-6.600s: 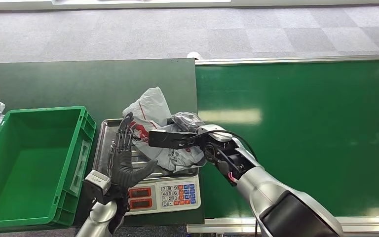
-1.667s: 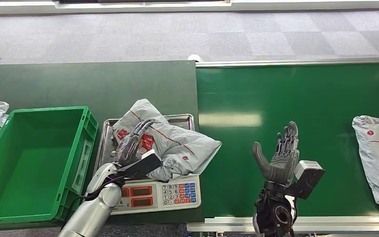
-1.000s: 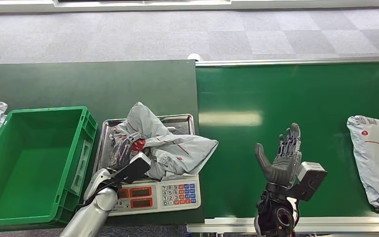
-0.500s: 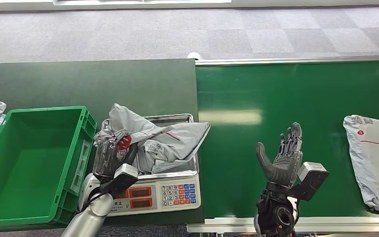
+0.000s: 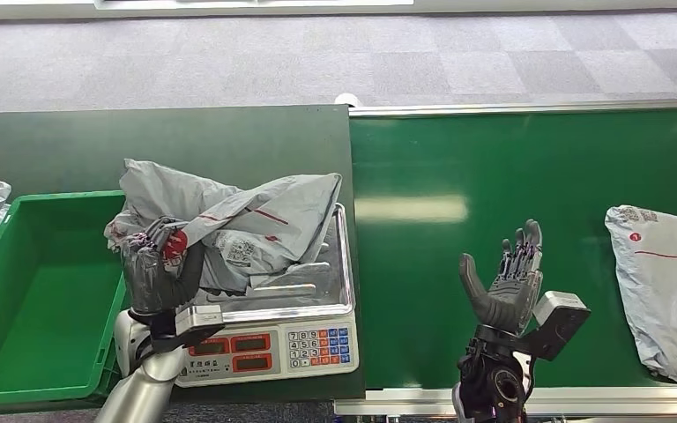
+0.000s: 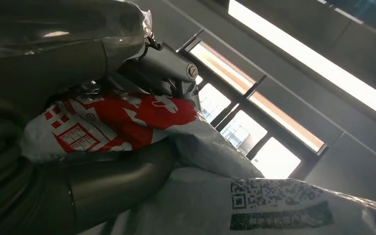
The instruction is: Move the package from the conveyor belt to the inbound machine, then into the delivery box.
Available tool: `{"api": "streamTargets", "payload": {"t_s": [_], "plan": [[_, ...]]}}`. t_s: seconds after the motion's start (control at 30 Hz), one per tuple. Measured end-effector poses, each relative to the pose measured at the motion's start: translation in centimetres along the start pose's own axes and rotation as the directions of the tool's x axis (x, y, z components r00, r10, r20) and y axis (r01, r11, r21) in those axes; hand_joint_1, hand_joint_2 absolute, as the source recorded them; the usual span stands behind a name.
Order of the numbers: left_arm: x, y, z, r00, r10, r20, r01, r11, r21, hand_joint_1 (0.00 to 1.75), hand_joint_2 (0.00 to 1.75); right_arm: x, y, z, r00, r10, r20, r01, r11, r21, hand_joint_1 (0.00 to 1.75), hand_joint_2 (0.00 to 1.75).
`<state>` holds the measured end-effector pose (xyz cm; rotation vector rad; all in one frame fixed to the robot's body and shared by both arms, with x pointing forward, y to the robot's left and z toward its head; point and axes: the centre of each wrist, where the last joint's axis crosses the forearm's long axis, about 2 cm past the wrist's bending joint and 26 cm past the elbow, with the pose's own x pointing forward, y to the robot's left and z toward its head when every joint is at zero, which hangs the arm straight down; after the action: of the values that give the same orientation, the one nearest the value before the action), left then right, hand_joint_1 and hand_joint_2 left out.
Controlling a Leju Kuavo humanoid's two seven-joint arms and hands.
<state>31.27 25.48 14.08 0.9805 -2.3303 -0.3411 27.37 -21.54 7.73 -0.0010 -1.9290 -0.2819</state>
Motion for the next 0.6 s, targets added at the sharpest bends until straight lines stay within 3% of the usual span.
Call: {"api": "streamTargets", "payload": {"t_s": [0.3,0.6], "plan": [[-2.4,4.0,-1.9,0.957,-0.280,0.077,0.277,0.960,0.042,1.75,1.75,-0.2,-0.2,0.6,1.000,-0.003,-0.011,0.002,1.000,-0.010,0.00,1.75],[-5.8,8.6,-3.0,0.849,-0.529,0.004,0.528,0.848,0.053,1.75,1.75,-0.3,-0.6,1.4,1.000,0.005,-0.028,-0.006,1.000,-0.017,0.00,1.75]]}}
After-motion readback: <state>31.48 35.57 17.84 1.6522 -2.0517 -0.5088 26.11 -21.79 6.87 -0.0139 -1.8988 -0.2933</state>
